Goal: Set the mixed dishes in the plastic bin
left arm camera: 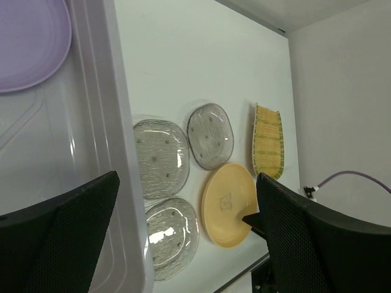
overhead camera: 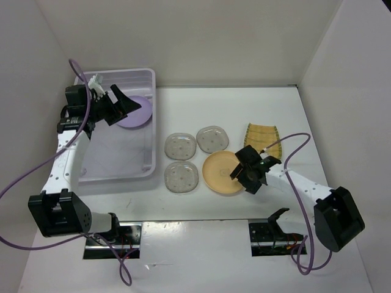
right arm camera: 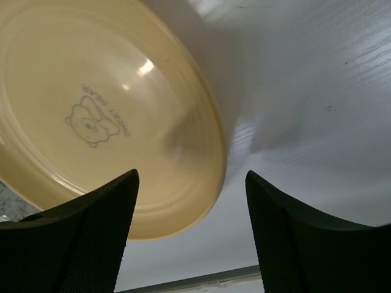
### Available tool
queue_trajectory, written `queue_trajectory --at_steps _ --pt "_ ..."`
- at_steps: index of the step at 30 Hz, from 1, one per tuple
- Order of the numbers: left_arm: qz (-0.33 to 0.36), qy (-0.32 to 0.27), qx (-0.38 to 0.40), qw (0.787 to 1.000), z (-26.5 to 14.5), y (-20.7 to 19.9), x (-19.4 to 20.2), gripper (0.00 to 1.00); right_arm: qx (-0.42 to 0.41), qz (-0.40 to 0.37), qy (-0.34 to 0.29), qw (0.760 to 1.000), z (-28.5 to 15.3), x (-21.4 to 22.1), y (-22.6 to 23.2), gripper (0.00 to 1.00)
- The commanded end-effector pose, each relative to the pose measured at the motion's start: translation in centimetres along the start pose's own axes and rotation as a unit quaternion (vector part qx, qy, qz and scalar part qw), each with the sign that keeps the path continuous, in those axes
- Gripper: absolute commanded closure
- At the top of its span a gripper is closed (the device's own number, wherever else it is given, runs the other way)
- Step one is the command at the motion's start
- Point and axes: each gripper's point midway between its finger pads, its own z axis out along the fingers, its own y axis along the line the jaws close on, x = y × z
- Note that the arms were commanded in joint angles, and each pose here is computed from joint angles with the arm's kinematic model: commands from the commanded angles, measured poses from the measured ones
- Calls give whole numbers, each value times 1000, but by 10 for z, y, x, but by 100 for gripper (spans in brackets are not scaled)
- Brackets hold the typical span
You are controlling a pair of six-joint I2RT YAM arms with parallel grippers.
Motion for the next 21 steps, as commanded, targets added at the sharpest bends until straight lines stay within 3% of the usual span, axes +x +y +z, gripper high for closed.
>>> queue_trajectory --at_steps 1,6,13,16,21 --pt "48 -10 44 998 -24 -27 1 1 11 -2 -24 1000 7 -4 -1 26" --pt "77 -20 84 993 -50 -56 5 1 25 -26 -17 999 14 -2 3 37" --pt "97 -9 118 988 -64 -74 16 1 55 -49 -21 997 30 -6 6 76" --pt "106 -5 139 985 -67 -78 23 1 63 -50 -37 996 28 -9 8 100" --pt "131 27 190 973 -66 -85 45 1 15 -33 -80 996 -15 -36 35 100"
